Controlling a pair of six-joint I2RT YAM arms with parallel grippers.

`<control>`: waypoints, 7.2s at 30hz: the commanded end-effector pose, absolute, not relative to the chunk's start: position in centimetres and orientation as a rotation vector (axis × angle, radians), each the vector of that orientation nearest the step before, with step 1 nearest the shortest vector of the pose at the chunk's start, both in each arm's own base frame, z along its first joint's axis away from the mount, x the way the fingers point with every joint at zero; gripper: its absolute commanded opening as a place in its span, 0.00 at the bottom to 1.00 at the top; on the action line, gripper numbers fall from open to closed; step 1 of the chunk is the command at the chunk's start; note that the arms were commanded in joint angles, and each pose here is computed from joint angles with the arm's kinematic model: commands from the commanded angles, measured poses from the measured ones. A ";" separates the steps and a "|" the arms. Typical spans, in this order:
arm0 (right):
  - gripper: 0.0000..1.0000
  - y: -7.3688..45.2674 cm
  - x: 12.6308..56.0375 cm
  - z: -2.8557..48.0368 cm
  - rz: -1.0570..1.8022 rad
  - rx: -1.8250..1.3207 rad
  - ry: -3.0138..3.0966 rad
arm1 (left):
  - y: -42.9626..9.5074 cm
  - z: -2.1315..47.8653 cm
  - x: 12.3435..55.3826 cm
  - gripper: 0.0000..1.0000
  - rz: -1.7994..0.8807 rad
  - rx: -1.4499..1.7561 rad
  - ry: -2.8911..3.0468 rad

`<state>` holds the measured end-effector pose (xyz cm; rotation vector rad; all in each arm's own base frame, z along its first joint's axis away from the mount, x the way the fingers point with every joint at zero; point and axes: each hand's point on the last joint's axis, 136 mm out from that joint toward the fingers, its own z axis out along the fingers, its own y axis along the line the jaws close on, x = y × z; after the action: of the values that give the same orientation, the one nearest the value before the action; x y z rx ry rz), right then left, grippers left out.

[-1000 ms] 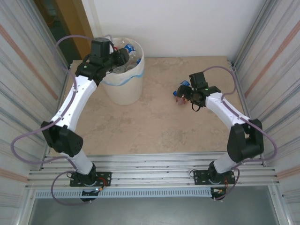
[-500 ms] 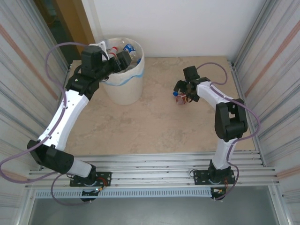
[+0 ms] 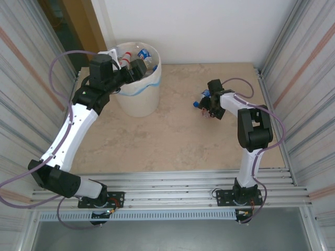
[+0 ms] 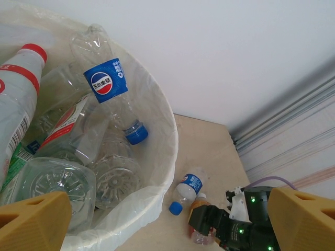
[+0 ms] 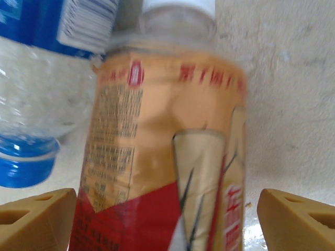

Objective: Put the plastic bottles in the bin

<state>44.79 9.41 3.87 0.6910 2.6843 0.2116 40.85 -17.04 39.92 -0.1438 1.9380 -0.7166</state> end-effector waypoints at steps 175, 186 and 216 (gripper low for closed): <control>0.98 12.2 47.2 11.8 0.230 0.483 2.559 | -17.7 39.0 32.2 0.99 -0.615 -0.054 1.875; 0.98 13.0 51.5 7.4 0.176 0.592 2.511 | -16.4 35.4 30.3 0.99 -0.609 -0.087 1.945; 0.74 13.4 54.5 2.7 0.046 0.508 2.603 | -15.1 33.4 30.1 0.99 -0.582 -0.161 1.966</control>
<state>54.74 13.72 3.14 0.5406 2.5773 0.0807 29.81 -15.55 33.42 -0.1270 1.9754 -0.5886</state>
